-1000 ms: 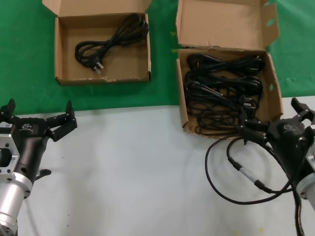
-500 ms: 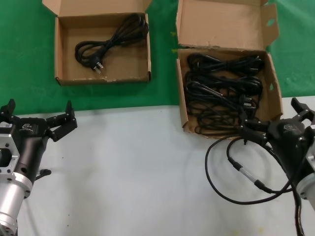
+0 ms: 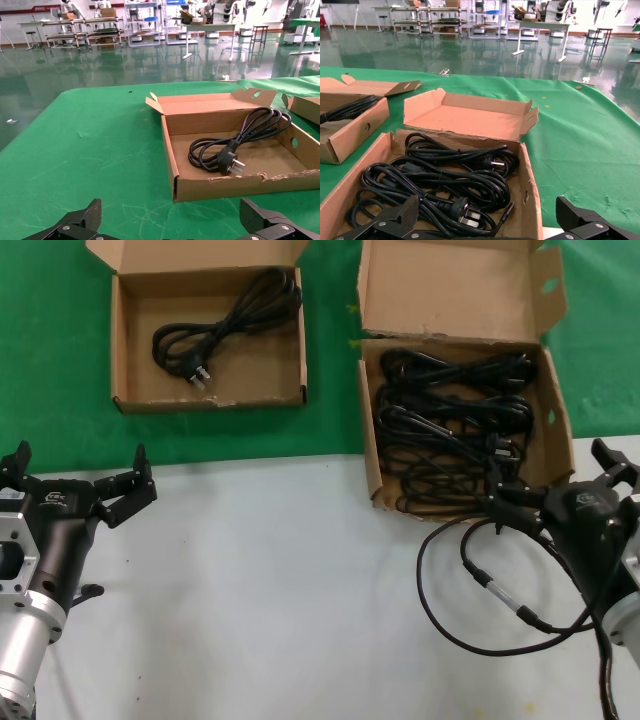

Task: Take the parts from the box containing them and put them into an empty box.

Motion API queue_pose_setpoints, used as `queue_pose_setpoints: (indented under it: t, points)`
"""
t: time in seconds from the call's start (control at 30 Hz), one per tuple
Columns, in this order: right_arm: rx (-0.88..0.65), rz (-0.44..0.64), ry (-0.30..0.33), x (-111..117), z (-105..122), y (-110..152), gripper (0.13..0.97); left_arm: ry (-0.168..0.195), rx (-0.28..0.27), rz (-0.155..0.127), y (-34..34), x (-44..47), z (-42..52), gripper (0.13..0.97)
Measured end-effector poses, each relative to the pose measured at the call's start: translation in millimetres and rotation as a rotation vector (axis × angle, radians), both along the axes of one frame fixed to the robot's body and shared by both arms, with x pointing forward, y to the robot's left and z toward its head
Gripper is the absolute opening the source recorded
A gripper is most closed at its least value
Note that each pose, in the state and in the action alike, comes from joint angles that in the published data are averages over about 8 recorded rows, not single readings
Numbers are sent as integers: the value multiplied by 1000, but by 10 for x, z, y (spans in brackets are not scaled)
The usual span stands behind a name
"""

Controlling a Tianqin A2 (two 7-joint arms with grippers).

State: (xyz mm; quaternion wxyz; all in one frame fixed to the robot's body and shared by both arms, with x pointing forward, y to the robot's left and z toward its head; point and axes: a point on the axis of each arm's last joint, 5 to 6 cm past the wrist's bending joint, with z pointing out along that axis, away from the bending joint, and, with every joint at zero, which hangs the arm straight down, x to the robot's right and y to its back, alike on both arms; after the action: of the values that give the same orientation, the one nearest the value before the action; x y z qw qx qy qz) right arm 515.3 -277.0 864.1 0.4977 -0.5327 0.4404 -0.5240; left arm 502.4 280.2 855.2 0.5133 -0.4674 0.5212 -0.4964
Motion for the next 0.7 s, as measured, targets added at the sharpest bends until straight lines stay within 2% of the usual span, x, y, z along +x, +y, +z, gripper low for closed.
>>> queue_pose_setpoints:
  t: [0.7]
  points:
    - [0,0,0,0,0,0,966,0,0,0,0,0,0,966]
